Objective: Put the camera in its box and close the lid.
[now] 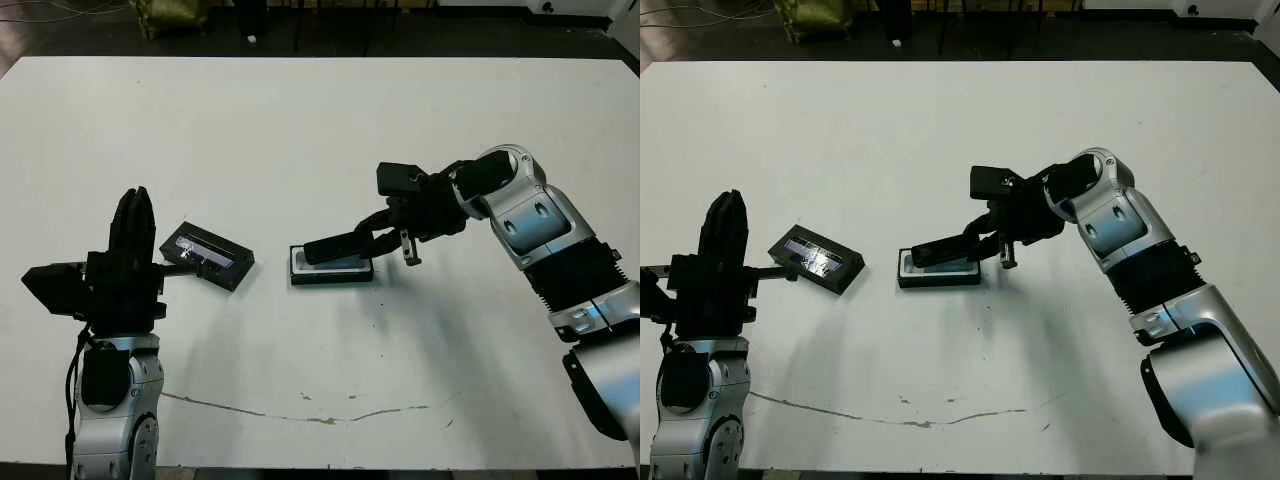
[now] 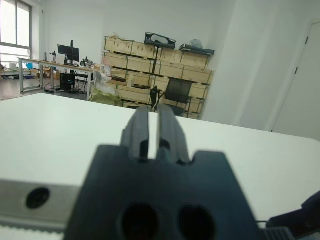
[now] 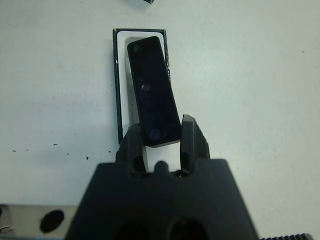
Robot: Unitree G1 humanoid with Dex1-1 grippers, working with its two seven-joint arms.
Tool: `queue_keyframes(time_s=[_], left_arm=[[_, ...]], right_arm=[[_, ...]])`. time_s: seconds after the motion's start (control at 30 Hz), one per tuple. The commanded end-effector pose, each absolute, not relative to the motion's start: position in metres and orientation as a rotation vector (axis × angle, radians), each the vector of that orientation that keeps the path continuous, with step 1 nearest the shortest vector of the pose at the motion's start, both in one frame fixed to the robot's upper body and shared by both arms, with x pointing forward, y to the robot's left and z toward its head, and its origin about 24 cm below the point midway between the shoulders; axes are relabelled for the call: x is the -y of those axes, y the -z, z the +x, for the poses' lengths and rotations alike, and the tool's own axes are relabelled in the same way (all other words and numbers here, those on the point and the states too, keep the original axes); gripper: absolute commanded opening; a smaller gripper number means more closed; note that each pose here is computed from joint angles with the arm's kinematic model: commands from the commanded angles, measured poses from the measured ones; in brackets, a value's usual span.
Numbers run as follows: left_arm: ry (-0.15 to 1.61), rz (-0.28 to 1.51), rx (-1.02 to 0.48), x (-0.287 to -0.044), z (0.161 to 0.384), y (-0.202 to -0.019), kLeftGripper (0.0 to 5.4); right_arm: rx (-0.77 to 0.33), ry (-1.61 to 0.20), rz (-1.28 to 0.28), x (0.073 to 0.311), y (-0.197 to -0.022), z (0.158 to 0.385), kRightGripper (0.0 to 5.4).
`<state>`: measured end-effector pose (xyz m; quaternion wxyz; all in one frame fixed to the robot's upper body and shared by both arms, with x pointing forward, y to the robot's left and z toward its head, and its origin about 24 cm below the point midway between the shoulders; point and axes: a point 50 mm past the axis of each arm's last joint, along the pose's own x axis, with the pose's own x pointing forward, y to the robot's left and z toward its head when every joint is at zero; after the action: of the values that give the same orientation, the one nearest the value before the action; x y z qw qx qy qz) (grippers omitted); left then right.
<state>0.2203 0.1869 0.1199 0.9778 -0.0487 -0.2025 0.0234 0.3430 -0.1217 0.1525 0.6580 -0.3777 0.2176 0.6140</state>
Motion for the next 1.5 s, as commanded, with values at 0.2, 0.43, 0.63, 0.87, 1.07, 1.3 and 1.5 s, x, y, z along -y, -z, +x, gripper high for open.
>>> queue_keyframes(time_s=[0.2,0.43,0.63,0.87,1.07,1.3,1.5], left_arm=[[-0.059,-0.098,0.375,-0.188,0.219,-0.113,0.00],[-0.062,-0.091,0.372,-0.188,0.218,-0.113,0.00],[-0.059,-0.090,0.371,-0.188,0.218,-0.112,0.00],[-0.053,-0.107,0.366,-0.187,0.218,-0.112,0.00],[-0.056,-0.101,0.366,-0.187,0.217,-0.112,0.00],[-0.060,-0.094,0.366,-0.187,0.217,-0.111,0.00],[-0.058,-0.100,0.368,-0.187,0.217,-0.111,0.00]], right_arm=[[-0.514,-1.408,-0.867,0.118,-0.150,0.340,0.11],[-0.519,-1.414,-0.868,0.115,-0.148,0.338,0.11],[-0.536,-1.407,-0.896,0.115,-0.143,0.339,0.11],[-0.536,-1.415,-0.908,0.114,-0.139,0.338,0.11],[-0.545,-1.422,-0.883,0.111,-0.135,0.338,0.11],[-0.555,-1.431,-0.882,0.107,-0.135,0.337,0.11],[-0.547,-1.457,-0.889,0.098,-0.137,0.333,0.11]])
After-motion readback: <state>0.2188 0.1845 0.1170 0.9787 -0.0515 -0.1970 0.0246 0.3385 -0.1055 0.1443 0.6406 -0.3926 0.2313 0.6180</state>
